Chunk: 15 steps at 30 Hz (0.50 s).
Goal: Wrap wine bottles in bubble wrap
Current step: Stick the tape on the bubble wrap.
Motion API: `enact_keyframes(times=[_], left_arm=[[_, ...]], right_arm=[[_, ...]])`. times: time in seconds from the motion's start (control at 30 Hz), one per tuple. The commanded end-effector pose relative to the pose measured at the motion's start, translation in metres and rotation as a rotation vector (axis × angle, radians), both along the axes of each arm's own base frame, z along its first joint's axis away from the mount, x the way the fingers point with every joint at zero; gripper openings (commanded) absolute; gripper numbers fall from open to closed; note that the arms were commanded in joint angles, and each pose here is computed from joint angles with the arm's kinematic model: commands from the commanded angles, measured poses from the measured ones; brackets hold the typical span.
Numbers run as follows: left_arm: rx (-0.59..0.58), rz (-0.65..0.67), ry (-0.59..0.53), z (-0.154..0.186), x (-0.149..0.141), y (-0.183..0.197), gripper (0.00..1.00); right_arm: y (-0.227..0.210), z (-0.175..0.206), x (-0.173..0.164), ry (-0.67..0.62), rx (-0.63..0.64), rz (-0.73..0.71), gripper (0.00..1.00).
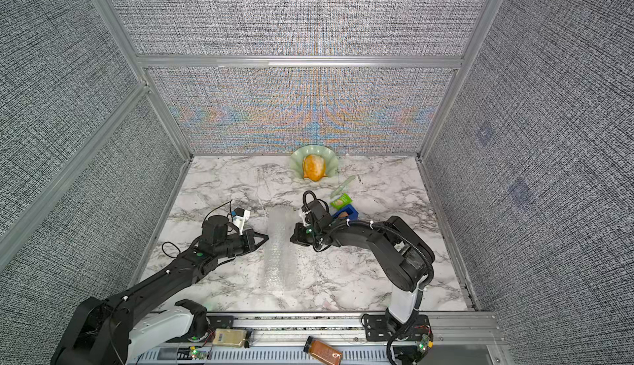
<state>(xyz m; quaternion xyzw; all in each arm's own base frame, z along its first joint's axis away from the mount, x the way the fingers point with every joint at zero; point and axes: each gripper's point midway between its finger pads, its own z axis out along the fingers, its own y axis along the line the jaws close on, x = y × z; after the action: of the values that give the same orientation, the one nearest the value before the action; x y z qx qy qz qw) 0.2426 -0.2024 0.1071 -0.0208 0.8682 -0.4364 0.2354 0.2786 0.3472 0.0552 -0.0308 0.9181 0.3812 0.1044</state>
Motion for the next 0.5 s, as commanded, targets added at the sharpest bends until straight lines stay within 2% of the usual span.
enact_keyframes(times=[0.0,0.23,0.47], left_arm=[[0.022,0.039,-0.003,-0.005,0.006,0.005,0.00],[0.108,0.077,0.029,-0.020,0.006,0.018,0.00],[0.100,0.042,0.085,-0.039,-0.002,0.014,0.00]], right_arm=[[0.011,0.012,0.000,-0.024,0.038,0.026,0.00],[0.030,0.035,-0.003,-0.057,0.051,0.079,0.00],[0.047,0.046,-0.004,-0.064,0.048,0.122,0.00]])
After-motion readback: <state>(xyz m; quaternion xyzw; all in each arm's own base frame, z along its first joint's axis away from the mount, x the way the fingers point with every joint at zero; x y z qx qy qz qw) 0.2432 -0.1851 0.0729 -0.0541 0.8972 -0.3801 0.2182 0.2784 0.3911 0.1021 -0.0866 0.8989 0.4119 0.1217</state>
